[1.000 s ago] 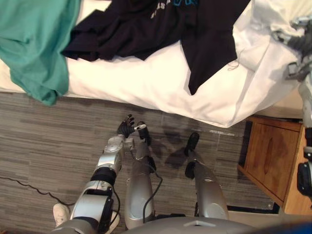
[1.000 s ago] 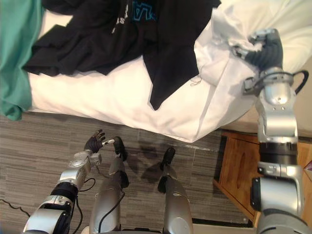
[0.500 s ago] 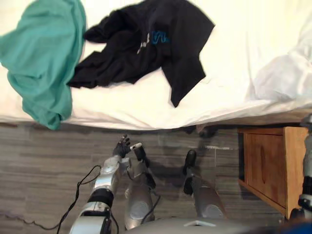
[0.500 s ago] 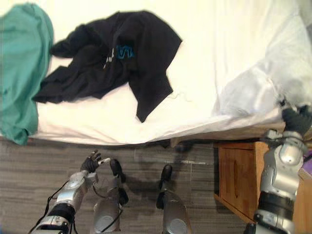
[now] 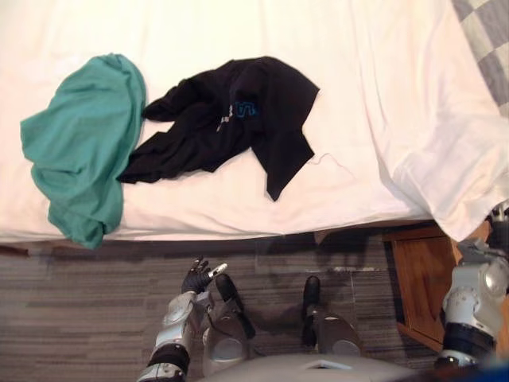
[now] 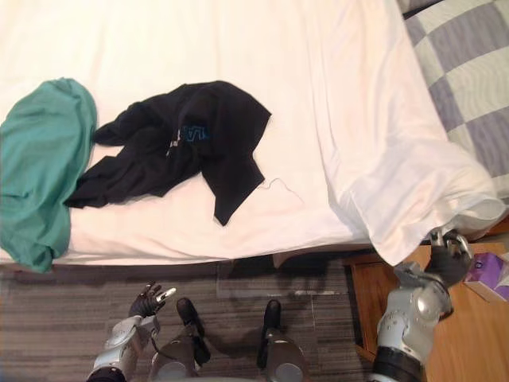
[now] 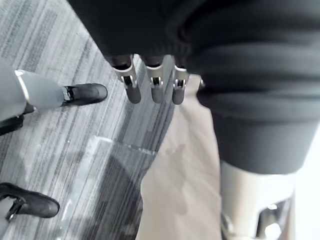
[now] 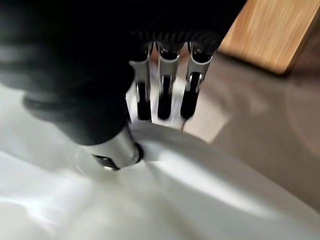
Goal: Tidy the bed and pick cloth on bed and put in laundry
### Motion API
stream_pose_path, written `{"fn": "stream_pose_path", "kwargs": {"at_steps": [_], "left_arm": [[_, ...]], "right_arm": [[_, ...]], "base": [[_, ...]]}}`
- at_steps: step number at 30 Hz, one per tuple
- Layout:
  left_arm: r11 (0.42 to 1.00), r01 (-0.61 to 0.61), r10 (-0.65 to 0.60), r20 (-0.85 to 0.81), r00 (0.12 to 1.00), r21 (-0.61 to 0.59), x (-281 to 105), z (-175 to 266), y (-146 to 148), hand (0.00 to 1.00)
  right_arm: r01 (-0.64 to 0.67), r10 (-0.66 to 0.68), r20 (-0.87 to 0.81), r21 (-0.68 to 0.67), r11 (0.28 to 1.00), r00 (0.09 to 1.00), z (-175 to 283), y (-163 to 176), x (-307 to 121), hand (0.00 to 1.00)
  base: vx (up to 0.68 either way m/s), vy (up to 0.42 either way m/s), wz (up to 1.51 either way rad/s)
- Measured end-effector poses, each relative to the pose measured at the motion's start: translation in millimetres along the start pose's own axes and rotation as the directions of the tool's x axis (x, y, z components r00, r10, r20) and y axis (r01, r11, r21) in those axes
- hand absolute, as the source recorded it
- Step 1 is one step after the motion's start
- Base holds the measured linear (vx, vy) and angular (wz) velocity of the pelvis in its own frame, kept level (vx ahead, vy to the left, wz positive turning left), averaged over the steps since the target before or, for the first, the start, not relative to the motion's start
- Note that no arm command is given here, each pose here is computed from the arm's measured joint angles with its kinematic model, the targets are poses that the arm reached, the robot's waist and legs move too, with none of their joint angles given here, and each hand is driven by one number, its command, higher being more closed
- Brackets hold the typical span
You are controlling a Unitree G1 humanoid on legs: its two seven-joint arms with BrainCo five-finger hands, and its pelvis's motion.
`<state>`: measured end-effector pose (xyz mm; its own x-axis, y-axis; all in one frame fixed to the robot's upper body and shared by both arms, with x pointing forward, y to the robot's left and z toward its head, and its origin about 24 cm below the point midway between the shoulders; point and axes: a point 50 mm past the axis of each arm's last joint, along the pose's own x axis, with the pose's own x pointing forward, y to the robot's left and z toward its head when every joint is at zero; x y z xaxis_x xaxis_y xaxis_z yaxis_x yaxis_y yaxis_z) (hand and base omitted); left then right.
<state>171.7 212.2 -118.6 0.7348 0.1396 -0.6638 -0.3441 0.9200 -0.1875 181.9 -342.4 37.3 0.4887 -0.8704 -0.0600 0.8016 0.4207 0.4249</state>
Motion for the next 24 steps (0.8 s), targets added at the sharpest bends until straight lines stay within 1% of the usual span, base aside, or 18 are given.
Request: {"fn": "stream_pose_path", "kwargs": {"at_steps": [1,4,6,9,10,12,14,15,16,17,18,19,20,22,23,24], "left_arm": [[1.000,-0.006,0.006,-0.013,1.000,-0.023,-1.6,-5.7,0.3,0.00],[0.999,0.008,-0.009,-0.025,1.000,-0.038,-5.6,-15.8,-1.7,0.00],[0.999,0.010,-0.012,-0.038,0.999,-0.047,-6.8,-21.2,-4.2,0.00],[0.999,0.003,-0.006,-0.051,0.999,-0.050,-10.1,-27.2,-2.1,0.00],[0.999,0.001,-0.004,-0.053,0.999,-0.050,-10.6,-28.0,-1.5,0.00],[0.999,-0.009,0.006,-0.062,0.998,-0.046,-12.7,-31.0,1.8,0.00],[0.999,-0.009,0.007,-0.068,0.998,-0.035,-13.6,-32.6,2.5,0.00],[1.000,0.003,-0.003,-0.073,0.997,-0.005,-12.8,-32.2,-0.1,0.00],[1.000,0.018,-0.016,-0.079,0.997,0.019,-11.3,-30.6,-2.5,0.00],[0.999,0.029,-0.026,-0.082,0.996,0.031,-10.3,-29.8,-5.2,0.00],[0.998,0.037,-0.032,-0.083,0.996,0.052,-7.6,-27.0,-10.2,0.00],[0.996,0.052,-0.046,-0.081,0.996,0.069,-4.2,-22.8,-17.1,0.00],[0.996,0.055,-0.050,-0.078,0.996,0.076,-2.9,-21.0,-19.6,0.00],[0.993,0.083,-0.080,-0.030,0.996,0.087,6.8,-2.1,-34.1,0.00],[0.991,0.088,-0.087,-0.015,0.996,0.098,9.3,3.7,-38.2,0.00],[0.988,0.104,-0.106,0.018,0.994,0.113,14.6,17.0,-46.5,0.00]], "right_arm": [[0.046,-0.046,0.025,-0.006,0.999,0.999,3.2,-11.9,-0.8,0.00],[0.139,-0.137,0.088,-0.026,0.990,0.987,12.1,-38.8,-4.2,0.00],[0.162,-0.156,0.119,-0.040,0.986,0.981,16.4,-50.5,-7.0,0.00],[0.166,-0.157,0.135,-0.057,0.984,0.978,19.7,-57.9,-10.0,0.00],[0.154,-0.144,0.140,-0.060,0.986,0.980,21.4,-57.8,-10.7,1.00],[0.035,-0.030,0.143,-0.032,0.999,0.989,25.9,-44.5,-11.5,1.00],[-0.135,0.128,0.147,0.038,0.990,0.981,30.0,-20.3,-15.1,1.00],[-0.272,0.255,0.164,0.090,0.958,0.953,34.5,2.9,-19.2,1.00],[-0.383,0.354,0.189,0.146,0.912,0.916,39.1,27.5,-21.8,1.00],[-0.429,0.394,0.201,0.176,0.886,0.897,41.0,39.3,-22.1,1.00],[-0.500,0.456,0.218,0.224,0.837,0.863,44.6,60.5,-20.0,1.00],[-0.549,0.497,0.237,0.275,0.789,0.834,49.7,77.9,-16.4,1.00],[-0.565,0.510,0.246,0.297,0.770,0.824,52.0,84.5,-15.0,1.00],[-0.646,0.553,0.335,0.395,0.653,0.763,74.5,121.9,-5.3,1.00],[-0.664,0.556,0.363,0.412,0.624,0.748,82.8,130.0,-3.5,1.00],[-0.704,0.562,0.424,0.436,0.561,0.711,101.5,146.3,-1.4,1.00]], "base": [[0.05,-0.024,-0.34],[0.03,-0.025,-0.19],[0.01,-0.008,-0.07],[0.02,-0.003,-0.06],[0.00,0.000,0.00],[0.00,0.000,0.00],[0.00,-0.003,0.02],[0.01,-0.010,0.04],[0.01,-0.010,0.07],[0.03,-0.013,0.17],[0.03,-0.008,0.27],[0.03,-0.005,0.25],[0.03,0.001,0.22],[-0.02,-0.001,0.24],[-0.06,-0.005,0.35],[-0.05,-0.005,0.31]]}}
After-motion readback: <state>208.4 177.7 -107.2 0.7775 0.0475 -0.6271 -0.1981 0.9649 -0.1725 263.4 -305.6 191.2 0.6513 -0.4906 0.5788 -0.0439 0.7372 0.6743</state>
